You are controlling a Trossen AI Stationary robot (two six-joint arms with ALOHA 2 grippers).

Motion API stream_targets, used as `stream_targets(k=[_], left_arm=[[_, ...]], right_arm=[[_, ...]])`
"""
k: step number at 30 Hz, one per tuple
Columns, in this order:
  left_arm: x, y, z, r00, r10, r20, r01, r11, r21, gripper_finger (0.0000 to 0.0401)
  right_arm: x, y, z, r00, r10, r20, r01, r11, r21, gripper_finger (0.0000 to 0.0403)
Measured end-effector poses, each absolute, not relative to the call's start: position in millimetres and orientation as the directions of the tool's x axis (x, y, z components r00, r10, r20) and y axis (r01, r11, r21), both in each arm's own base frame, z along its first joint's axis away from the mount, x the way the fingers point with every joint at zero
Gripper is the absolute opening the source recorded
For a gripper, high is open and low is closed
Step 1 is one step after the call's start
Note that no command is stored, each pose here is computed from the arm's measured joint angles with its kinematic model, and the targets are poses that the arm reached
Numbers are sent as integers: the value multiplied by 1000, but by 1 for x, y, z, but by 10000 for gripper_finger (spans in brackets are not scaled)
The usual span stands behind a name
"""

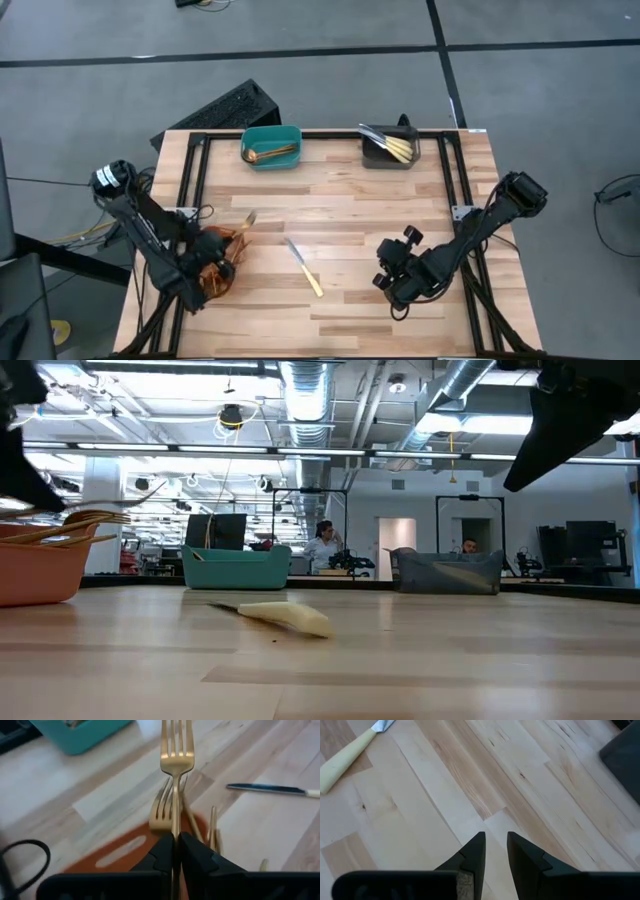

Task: Sort silverware by color (type)
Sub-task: Put the gold fork into the orange bin, then put the yellow knife into the black bin

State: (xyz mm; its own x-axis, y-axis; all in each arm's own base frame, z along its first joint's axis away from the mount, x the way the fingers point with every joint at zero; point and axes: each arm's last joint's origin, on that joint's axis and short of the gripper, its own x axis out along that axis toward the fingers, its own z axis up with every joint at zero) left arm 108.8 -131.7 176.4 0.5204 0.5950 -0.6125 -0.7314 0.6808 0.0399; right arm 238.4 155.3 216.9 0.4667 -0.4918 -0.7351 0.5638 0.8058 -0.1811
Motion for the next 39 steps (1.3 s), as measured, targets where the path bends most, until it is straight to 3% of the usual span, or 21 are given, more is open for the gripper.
stream_targets(k=[10, 18, 23, 28, 30, 32, 34, 39], left_arm=[[98, -126, 153, 515, 575, -636, -731, 682, 25, 20], [102, -134, 162, 528, 552, -646, -689, 723, 54, 80], [112, -145, 185, 645, 550, -530, -584, 803, 123, 115], [133, -158, 204, 799, 531, -283, -484, 846, 224, 125], [149, -158, 206, 787, 553, -272, -477, 826, 299, 123], [172, -151, 204, 748, 564, -351, -446, 818, 363, 120], [200, -140, 198, 720, 515, -465, -366, 852, 375, 118], [259, -110, 178, 800, 123, -587, 31, 969, 246, 117]], right_arm=[[239, 155, 217, 466, -489, -737, 572, 802, -171, 107], [238, 155, 217, 464, -488, -739, 585, 796, -159, 107], [241, 155, 217, 475, -479, -738, 595, 793, -133, 107], [248, 149, 217, 477, -474, -740, 614, 782, -105, 107], [250, 147, 217, 466, -469, -750, 605, 787, -117, 107], [251, 145, 217, 461, -471, -752, 613, 782, -114, 107], [252, 144, 217, 460, -472, -752, 617, 779, -112, 107], [252, 144, 217, 452, -460, -764, 615, 781, -107, 107]])
